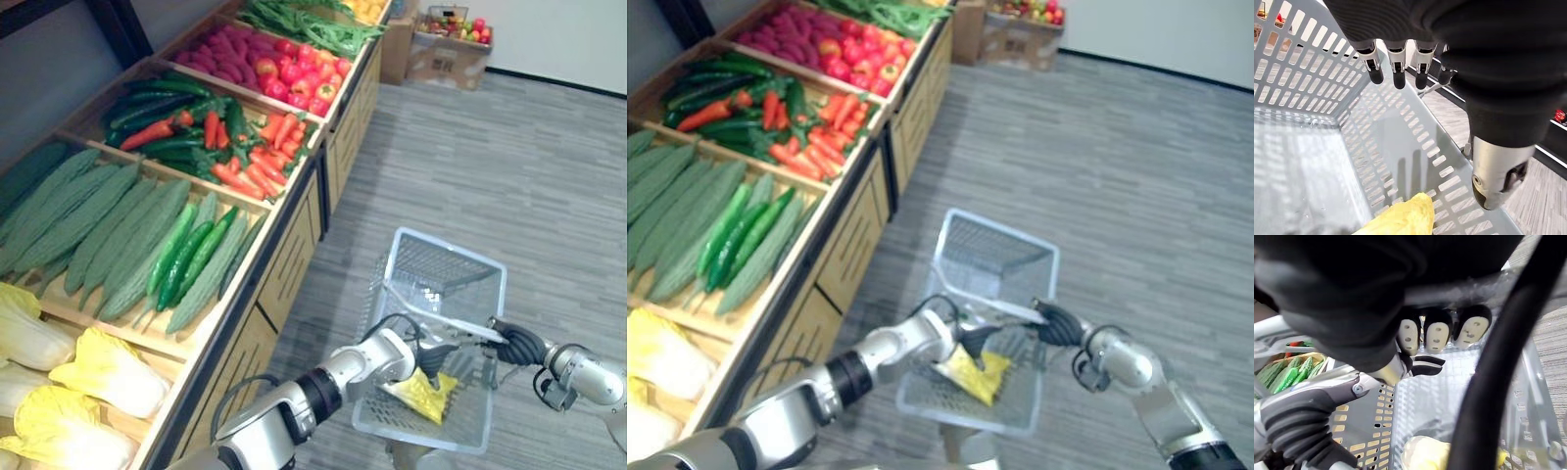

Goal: Pick vegetable in the basket

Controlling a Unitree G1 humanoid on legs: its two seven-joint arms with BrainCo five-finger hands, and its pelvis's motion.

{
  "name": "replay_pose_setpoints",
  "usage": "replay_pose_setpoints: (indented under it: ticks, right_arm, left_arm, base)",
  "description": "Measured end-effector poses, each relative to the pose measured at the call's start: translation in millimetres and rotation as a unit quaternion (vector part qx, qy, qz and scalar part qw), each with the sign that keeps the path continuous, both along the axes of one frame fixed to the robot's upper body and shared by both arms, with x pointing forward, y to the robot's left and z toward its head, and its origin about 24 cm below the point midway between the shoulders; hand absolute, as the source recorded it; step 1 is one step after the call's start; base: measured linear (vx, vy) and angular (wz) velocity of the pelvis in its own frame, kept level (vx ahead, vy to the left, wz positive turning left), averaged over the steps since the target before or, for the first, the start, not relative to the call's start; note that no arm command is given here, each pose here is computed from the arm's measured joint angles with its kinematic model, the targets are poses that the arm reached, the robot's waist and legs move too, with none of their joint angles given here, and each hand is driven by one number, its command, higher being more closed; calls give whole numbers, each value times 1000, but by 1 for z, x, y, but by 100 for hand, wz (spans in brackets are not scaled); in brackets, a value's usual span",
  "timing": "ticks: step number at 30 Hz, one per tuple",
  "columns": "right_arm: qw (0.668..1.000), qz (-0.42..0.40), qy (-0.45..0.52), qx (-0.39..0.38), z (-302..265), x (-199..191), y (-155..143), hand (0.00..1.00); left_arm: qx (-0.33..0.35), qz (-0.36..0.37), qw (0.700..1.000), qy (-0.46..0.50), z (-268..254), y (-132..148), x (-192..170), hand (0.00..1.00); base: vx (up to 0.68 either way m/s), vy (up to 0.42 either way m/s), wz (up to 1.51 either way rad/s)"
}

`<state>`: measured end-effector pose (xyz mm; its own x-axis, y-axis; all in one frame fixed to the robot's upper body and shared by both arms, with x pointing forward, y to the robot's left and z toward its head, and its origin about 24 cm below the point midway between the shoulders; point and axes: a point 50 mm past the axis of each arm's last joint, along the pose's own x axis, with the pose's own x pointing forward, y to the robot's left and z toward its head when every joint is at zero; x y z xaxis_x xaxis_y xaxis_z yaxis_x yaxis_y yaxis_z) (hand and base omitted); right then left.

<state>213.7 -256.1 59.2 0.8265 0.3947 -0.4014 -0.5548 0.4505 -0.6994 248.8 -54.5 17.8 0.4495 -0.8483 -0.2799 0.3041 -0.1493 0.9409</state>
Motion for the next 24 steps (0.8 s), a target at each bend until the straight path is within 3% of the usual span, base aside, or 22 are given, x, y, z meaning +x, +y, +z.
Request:
replay_pose_setpoints:
  ticks: [4,8,16,18,19,20,21,24]
  right_arm:
    - [1000,-1,1,3,-1,0,1,100]
    - [1000,-24,-1,12,-2,-2,-6,100]
    - [997,-65,-4,49,-16,-3,-16,100]
    - [986,-150,15,70,-38,0,-32,100]
    - [983,-166,20,75,-42,2,-34,100]
    - [977,-197,32,71,-51,4,-40,100]
    - [973,-219,43,59,-57,3,-46,100]
    - [959,-275,59,41,-71,-12,-63,100]
  left_arm:
    - [-7,-7,1000,3,2,-3,-2,0]
    - [-57,-42,997,9,28,-14,-14,0]
    - [-138,-60,975,163,53,10,-28,0]
    - [-266,-206,919,205,105,-3,-82,0]
    - [-294,-250,899,209,119,-5,-97,0]
    - [-342,-322,855,220,141,-4,-121,0]
    - [-365,-345,837,218,152,-2,-128,0]
    - [-376,-311,831,267,147,12,-114,0]
  base:
    - [-1,1,7]
    - [-25,8,20]
    - [-48,-3,27]
    - [-39,-7,48]
    - [-19,-2,53]
    - [-21,1,45]
    - [-51,-4,64]
    - [-89,-6,79]
